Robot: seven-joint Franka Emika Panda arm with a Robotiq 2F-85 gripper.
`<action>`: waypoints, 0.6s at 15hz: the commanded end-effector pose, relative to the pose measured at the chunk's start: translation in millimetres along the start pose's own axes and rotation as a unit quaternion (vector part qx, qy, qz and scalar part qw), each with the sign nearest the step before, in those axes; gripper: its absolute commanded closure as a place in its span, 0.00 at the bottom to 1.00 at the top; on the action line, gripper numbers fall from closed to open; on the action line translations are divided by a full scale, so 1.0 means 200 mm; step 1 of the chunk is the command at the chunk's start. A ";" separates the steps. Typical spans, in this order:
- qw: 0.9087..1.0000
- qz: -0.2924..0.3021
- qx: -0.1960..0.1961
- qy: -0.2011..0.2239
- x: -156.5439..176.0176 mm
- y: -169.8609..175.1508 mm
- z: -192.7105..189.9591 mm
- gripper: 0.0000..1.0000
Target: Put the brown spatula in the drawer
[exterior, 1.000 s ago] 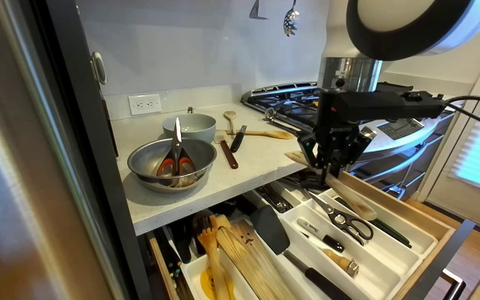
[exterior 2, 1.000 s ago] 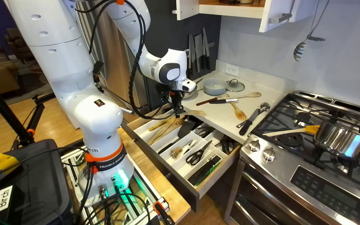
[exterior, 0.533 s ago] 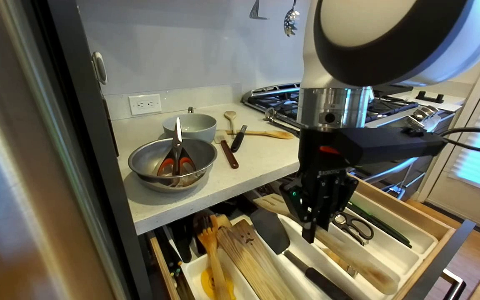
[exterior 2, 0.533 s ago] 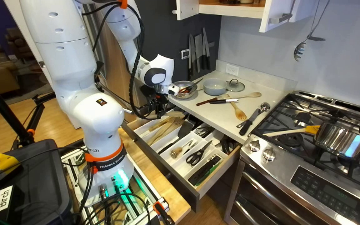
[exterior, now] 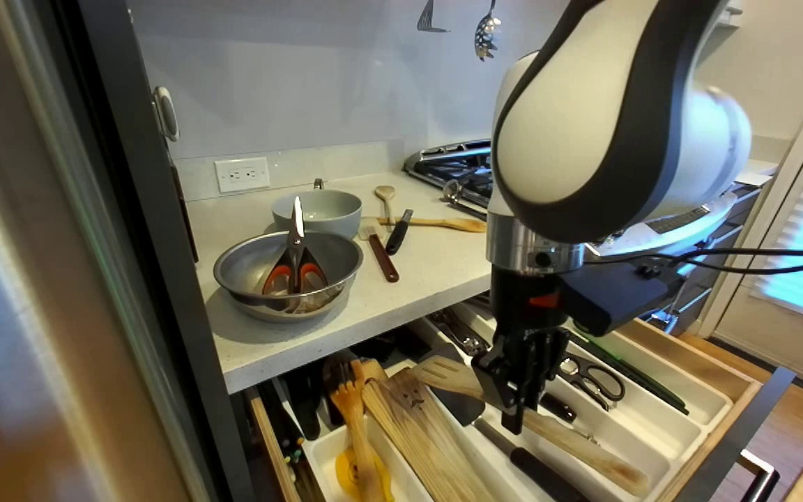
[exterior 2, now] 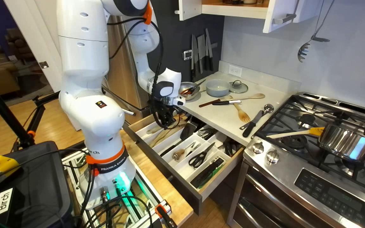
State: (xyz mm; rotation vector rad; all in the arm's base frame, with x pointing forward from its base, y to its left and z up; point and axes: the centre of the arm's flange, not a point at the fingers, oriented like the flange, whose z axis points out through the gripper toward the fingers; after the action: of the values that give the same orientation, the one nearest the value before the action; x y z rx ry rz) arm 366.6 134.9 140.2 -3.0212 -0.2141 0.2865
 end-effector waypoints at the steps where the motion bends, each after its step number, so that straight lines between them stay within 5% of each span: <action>1: 0.997 -0.067 -0.033 0.026 0.25 -0.01 0.19 0.94; 4: 0.992 -0.115 -0.039 0.035 0.37 -0.11 0.27 0.94; 5: 0.990 -0.129 -0.037 0.033 0.38 -0.15 0.30 0.51; 9: 0.985 -0.166 -0.031 0.037 0.37 -0.28 0.20 0.30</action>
State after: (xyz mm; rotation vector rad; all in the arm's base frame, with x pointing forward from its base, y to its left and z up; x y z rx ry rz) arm 421.8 192.2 82.5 -3.0001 -0.6582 0.1467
